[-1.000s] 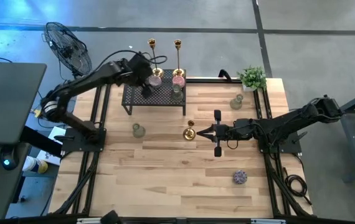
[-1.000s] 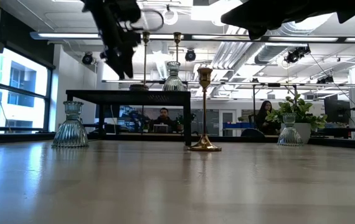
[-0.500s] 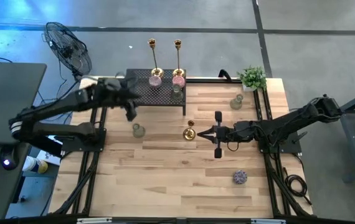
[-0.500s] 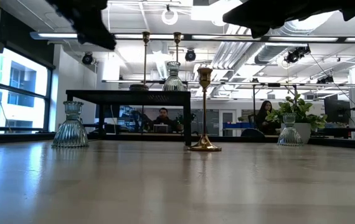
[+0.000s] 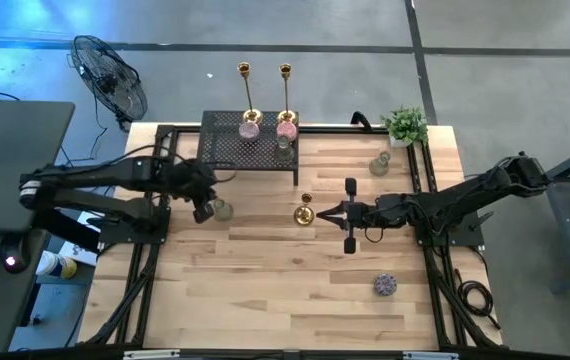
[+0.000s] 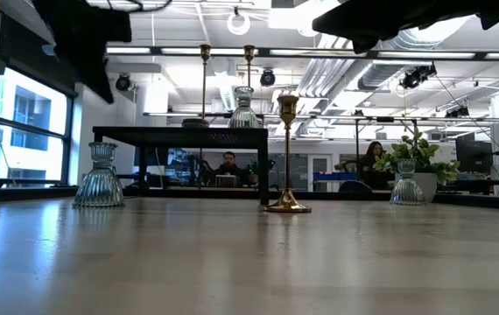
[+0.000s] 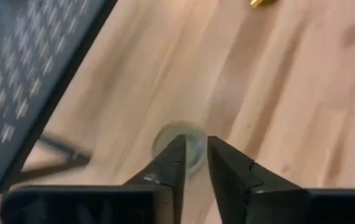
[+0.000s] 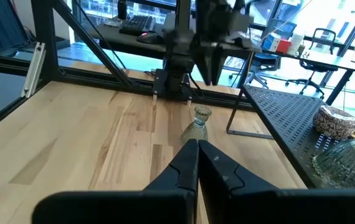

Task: Pick & Place candle stick holders
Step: Put the left green glass candle holder on the shelf

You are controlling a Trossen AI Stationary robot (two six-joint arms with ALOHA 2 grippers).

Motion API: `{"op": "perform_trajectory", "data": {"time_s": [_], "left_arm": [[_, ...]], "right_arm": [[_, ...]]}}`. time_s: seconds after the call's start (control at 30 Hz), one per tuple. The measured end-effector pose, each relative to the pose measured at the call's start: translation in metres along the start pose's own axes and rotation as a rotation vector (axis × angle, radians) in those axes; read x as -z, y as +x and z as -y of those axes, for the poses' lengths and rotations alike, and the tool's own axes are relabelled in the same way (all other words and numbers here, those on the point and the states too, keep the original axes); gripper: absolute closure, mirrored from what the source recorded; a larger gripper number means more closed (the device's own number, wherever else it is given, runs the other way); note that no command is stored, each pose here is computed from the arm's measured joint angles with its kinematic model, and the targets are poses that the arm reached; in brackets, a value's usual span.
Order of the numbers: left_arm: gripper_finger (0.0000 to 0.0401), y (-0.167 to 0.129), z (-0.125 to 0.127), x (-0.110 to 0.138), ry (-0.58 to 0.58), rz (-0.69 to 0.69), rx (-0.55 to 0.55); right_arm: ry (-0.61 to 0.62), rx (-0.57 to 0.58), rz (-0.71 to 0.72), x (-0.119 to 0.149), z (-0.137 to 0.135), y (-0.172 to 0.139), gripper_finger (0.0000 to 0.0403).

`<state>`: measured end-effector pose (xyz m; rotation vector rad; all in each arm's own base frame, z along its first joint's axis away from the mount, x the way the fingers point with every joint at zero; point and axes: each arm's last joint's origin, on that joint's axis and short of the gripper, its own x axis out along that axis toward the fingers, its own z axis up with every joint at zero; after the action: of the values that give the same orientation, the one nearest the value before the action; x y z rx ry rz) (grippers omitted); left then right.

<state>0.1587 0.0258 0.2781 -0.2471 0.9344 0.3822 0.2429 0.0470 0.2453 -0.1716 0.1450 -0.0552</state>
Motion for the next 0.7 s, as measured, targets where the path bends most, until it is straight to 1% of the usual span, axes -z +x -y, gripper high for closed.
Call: {"op": "perform_trajectory", "data": {"time_s": [0.1,0.2,0.33,0.43,0.5,0.57,0.7], "left_arm": [[0.0284,0.01,0.0,0.001,-0.046,-0.069,-0.053],[0.0218,0.019,0.002,-0.002,-0.084,-0.105,-0.066],[0.0127,0.035,0.005,-0.004,-0.084,-0.164,-0.094],[0.0071,0.047,0.006,-0.005,-0.066,-0.218,-0.121],[0.0046,0.054,0.007,-0.005,-0.058,-0.249,-0.138],[0.0033,0.06,0.008,-0.005,-0.052,-0.271,-0.16],[0.003,0.07,0.008,-0.005,-0.038,-0.301,-0.195]], "right_arm": [[0.0,0.0,0.001,0.0,0.0,0.0,0.0402],[0.0,-0.003,0.001,0.0,0.0,0.0,0.0401],[0.0,-0.004,0.002,0.0,0.0,0.0,0.0402],[0.0,-0.004,0.002,0.0,0.0,0.0,0.0402],[0.0,-0.004,0.002,0.0,0.0,0.0,0.0401],[0.0,-0.004,0.002,0.0,0.0,0.0,0.0401],[0.001,-0.004,0.002,0.0,0.0,0.0,0.0402]]}}
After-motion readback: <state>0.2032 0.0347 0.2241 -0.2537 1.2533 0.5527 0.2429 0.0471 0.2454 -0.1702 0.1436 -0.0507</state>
